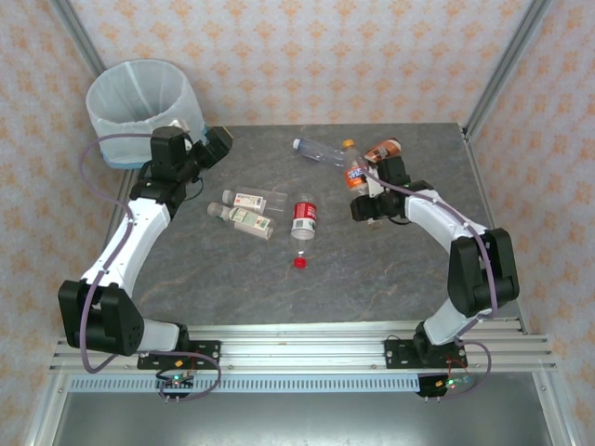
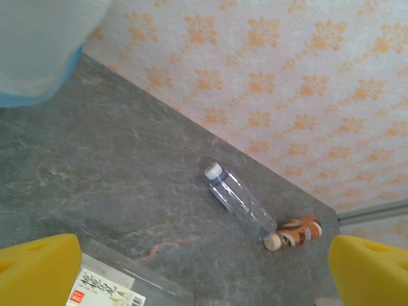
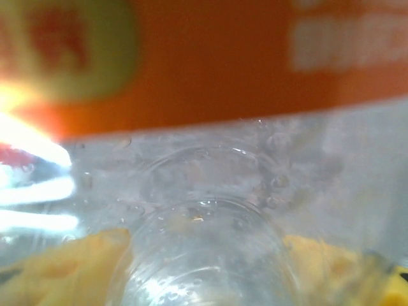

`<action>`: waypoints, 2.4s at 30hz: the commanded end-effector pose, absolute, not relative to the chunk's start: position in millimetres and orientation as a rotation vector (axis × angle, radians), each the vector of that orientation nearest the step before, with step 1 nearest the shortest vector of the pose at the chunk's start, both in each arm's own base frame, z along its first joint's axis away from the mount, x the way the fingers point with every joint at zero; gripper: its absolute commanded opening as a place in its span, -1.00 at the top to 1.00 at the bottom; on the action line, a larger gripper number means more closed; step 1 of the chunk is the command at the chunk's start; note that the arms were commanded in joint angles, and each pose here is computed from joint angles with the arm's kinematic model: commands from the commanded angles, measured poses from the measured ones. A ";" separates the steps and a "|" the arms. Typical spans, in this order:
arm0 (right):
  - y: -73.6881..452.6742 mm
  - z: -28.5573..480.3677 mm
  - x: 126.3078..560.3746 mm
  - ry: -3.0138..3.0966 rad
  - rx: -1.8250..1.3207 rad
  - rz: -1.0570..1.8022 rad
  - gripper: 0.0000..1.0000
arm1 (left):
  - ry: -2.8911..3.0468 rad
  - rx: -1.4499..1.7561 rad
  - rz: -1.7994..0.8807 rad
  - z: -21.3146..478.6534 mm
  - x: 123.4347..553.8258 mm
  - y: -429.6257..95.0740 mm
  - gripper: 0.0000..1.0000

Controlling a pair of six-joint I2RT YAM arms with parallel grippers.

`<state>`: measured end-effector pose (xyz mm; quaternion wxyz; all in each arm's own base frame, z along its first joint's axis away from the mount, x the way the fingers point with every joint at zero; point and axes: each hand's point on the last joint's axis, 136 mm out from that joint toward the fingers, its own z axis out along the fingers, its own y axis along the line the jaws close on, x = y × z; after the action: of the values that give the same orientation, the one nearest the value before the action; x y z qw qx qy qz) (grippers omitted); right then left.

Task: Put the plastic bottles in the bin

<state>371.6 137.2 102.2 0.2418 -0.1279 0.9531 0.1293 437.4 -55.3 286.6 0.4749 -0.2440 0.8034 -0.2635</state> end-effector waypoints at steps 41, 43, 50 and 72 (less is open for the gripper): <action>304.4 169.8 322.3 2.234 -0.767 1.032 0.93 | 2.095 -0.083 -0.877 287.7 485.4 -237.4 -0.53; 303.3 169.2 320.3 2.234 -0.771 1.031 0.93 | 2.112 -0.084 -0.871 284.5 488.4 -238.5 -0.43; 300.2 171.9 316.5 2.221 -0.781 1.020 0.93 | 2.127 -0.080 -0.865 281.0 487.1 -238.5 -0.14; 294.9 182.1 326.4 2.187 -0.648 0.997 -0.45 | 2.109 -0.027 -0.839 290.6 476.8 -234.2 1.00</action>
<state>319.5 295.8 156.7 0.2758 -0.2560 0.8474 0.3746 485.3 -240.1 270.3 0.3949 -0.0346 0.8500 -0.3471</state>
